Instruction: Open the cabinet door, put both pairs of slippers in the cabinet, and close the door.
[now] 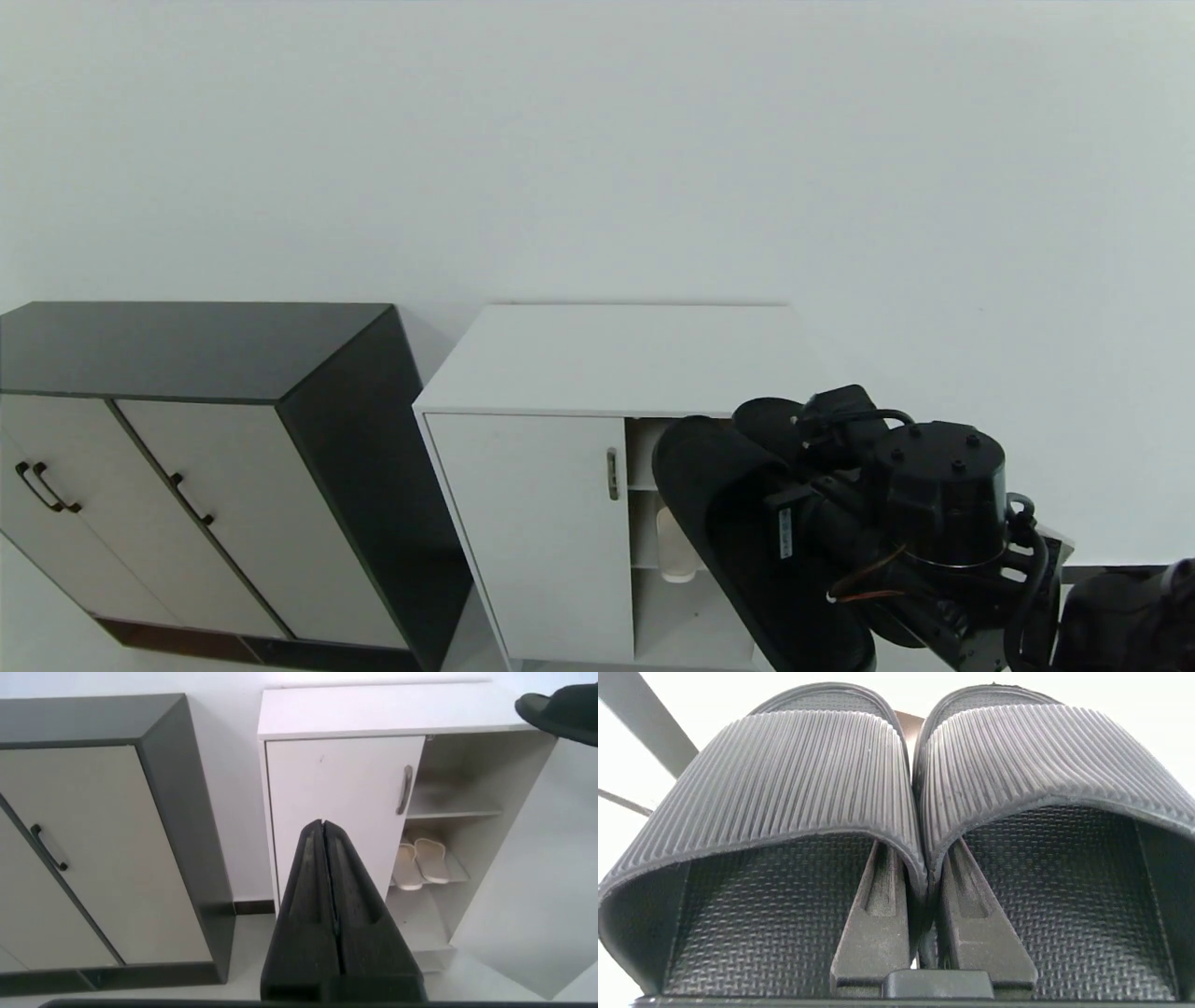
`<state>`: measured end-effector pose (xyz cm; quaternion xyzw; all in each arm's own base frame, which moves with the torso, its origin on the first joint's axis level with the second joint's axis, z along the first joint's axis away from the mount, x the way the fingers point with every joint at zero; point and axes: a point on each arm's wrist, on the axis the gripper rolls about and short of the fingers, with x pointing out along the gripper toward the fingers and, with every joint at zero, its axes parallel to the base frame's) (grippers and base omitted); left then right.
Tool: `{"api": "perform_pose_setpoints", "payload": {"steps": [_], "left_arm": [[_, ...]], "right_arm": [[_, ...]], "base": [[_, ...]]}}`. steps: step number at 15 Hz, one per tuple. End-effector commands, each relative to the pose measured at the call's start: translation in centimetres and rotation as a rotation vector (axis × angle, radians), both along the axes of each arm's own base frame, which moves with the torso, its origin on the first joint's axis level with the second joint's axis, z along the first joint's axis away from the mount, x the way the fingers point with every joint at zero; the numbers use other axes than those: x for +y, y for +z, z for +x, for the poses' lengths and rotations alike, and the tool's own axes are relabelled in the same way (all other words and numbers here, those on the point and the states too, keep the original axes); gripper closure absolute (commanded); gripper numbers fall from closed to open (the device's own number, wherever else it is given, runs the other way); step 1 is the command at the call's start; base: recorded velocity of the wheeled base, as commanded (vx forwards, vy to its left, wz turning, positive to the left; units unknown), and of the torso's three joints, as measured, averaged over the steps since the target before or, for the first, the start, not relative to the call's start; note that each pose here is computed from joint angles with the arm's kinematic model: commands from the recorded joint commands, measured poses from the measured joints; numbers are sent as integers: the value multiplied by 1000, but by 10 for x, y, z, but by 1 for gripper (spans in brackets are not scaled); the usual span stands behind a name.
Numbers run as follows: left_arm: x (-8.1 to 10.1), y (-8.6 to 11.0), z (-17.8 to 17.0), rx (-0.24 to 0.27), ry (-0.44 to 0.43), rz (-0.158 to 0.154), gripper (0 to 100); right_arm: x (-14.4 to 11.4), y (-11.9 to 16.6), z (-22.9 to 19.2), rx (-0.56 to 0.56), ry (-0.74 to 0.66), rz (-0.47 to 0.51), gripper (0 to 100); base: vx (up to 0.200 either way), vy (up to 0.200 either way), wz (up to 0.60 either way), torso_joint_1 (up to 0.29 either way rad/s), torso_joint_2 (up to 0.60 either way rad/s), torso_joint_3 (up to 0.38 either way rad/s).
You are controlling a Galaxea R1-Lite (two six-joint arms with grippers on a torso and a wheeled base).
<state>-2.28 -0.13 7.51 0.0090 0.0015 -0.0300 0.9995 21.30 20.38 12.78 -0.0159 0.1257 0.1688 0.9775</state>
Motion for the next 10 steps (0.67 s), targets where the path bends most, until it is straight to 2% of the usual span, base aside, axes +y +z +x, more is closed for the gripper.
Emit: {"api": "perform_pose_setpoints", "payload": {"steps": [1,6,10], "left_arm": [[0,0,0,2,0,0,100],[0,0,0,2,0,0,100],[0,0,0,1,2,0,100]], "right_arm": [[1,-2,0,4,0,-4,100],[1,-5,2,12,-2,-10,100],[2,-7,2,16,-2,-16,100]], "base": [[0,0,0,-149,349,198],[0,0,0,-173,397,214],[0,0,0,-232,541,303]]}}
